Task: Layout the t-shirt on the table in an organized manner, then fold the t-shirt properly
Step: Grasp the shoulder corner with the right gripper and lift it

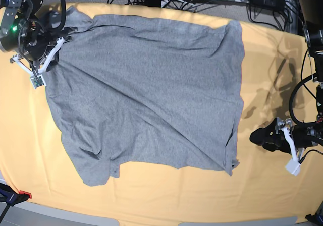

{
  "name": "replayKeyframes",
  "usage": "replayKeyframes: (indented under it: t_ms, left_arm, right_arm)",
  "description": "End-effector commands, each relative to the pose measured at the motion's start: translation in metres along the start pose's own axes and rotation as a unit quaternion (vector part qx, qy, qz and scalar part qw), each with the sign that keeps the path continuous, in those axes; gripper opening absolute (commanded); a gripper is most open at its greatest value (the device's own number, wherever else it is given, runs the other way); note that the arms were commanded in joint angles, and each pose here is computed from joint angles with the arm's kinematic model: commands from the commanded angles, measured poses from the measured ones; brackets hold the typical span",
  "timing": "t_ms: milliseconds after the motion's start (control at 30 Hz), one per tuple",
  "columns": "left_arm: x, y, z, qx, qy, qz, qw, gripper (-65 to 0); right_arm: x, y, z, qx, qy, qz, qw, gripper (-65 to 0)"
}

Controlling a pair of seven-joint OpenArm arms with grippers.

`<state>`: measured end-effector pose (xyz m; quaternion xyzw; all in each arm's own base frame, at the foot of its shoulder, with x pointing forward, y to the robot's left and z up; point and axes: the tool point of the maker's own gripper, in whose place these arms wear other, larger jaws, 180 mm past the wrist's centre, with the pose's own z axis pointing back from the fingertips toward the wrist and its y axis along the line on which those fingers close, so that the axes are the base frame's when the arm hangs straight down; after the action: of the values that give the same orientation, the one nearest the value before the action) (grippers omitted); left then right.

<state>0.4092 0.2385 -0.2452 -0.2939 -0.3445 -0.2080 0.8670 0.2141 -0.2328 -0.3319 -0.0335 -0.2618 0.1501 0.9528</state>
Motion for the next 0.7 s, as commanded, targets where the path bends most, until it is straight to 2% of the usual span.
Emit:
replayKeyframes:
  t_ms: [0,33,100,133,200,267,333,467,500,600,633,667]
  left_arm:
    - [0.025,-0.001,0.013,0.002,-0.034,-0.016,0.999,-15.6]
    - [0.025,-0.002,0.013,0.001,-0.035,-0.016,0.999,-15.6]
    - [0.026,-0.003,0.014,-0.002,-0.038,-0.015,0.999,-15.6]
    - [0.027,-0.004,0.014,-0.004,-0.04,-0.014,0.999,-15.6]
    - [0.027,-0.004,0.014,-0.005,-0.04,-0.014,0.999,-15.6]
    - [0.027,-0.004,0.014,-0.004,-0.04,-0.014,0.999,-15.6]
    - [0.027,-0.004,0.014,-0.004,-0.04,-0.014,0.999,-15.6]
    - [0.027,-0.004,0.014,-0.004,-0.04,-0.014,0.999,-15.6]
    - [0.027,-0.004,0.014,-0.004,-0.04,-0.014,0.999,-15.6]
    - [0.027,-0.004,0.014,-0.005,-0.04,-0.014,0.999,-15.6]
    - [0.027,-0.004,0.014,-0.005,-0.04,-0.014,0.999,-15.6]
    - [0.027,-0.004,0.014,-0.004,-0.04,-0.014,0.999,-15.6]
  right_arm:
    - [0.013,0.002,0.007,-0.001,-0.028,0.003,0.9996,-65.0]
    - [0.02,0.013,0.009,0.017,-0.046,0.004,0.9988,-65.0]
    - [0.036,0.047,0.015,0.088,-0.092,0.016,0.9918,-65.0]
    - [0.045,0.066,0.019,0.132,-0.121,0.019,0.9837,-65.0]
    - [0.062,0.102,0.032,0.212,-0.178,0.025,0.9606,-65.0]
    - [0.075,0.129,0.043,0.266,-0.217,0.026,0.9389,-65.0]
    - [0.083,0.149,0.046,0.297,-0.228,0.028,0.9267,-65.0]
    - [0.083,0.183,0.044,0.325,-0.211,0.062,0.9196,-65.0]
    - [0.082,0.192,0.044,0.333,-0.207,0.073,0.9171,-60.6]
    - [0.084,0.216,0.047,0.354,-0.208,0.102,0.9061,-38.3]
    - [0.085,0.225,0.049,0.363,-0.213,0.109,0.9005,-33.5]
    - [0.087,0.234,0.052,0.374,-0.219,0.116,0.8939,-31.9]
